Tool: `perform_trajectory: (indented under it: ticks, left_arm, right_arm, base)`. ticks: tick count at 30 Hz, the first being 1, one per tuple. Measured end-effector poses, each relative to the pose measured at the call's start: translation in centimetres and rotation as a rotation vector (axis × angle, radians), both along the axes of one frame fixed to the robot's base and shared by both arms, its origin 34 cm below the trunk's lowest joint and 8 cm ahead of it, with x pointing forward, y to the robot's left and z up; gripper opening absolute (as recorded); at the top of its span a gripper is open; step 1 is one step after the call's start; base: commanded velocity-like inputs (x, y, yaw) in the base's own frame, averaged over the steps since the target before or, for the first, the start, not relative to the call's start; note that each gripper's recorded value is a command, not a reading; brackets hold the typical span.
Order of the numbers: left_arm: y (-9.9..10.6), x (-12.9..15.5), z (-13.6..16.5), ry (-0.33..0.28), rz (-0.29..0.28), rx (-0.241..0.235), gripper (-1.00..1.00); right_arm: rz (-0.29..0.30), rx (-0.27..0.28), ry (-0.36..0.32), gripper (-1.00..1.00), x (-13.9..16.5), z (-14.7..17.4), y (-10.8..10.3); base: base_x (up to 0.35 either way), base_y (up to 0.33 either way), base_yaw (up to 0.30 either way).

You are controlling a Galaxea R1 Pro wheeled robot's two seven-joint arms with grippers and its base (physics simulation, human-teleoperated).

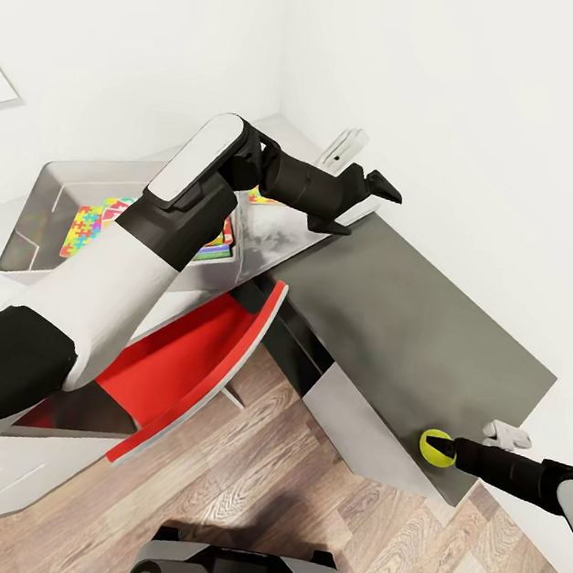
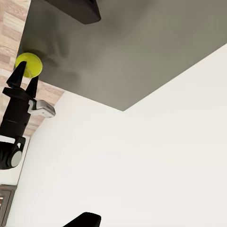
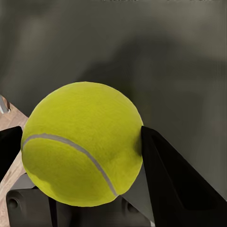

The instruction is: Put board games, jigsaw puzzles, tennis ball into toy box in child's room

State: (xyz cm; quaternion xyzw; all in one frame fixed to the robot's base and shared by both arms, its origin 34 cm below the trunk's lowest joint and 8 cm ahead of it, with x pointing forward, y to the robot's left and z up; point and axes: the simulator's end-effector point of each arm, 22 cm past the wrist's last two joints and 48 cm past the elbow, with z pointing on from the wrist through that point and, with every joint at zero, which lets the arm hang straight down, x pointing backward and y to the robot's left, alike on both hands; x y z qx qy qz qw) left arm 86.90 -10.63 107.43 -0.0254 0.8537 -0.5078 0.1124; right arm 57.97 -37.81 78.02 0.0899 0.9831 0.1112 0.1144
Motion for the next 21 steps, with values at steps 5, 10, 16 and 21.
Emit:
perform_trajectory:
  ticks: [5, 10, 16, 21]
  left_arm:
    - [0.0, 0.0, 0.0, 0.0, 0.0, 0.0, 1.0]
    - [0.0, 0.0, 0.1, -0.001, -0.001, -0.001, 1.0]
    - [-0.1, -0.1, 0.4, -0.01, -0.004, -0.005, 1.0]
    - [0.0, -0.3, 1.4, -0.039, -0.008, -0.015, 1.0]
  right_arm:
    - [0.0, -0.002, -0.001, -1.0, 0.0, 0.0, -0.1]
    - [-0.001, -0.004, -0.001, -1.0, 0.0, 0.0, -0.2]
    - [-0.001, -0.007, -0.002, -1.0, 0.1, 0.1, -0.4]
    - [-0.001, -0.011, -0.003, -1.0, 0.1, 0.2, -0.6]
  base:
    - [0.0, 0.0, 0.0]
    - [0.0, 0.0, 0.0]
    - [0.0, 0.0, 0.0]
    - [0.0, 0.0, 0.0]
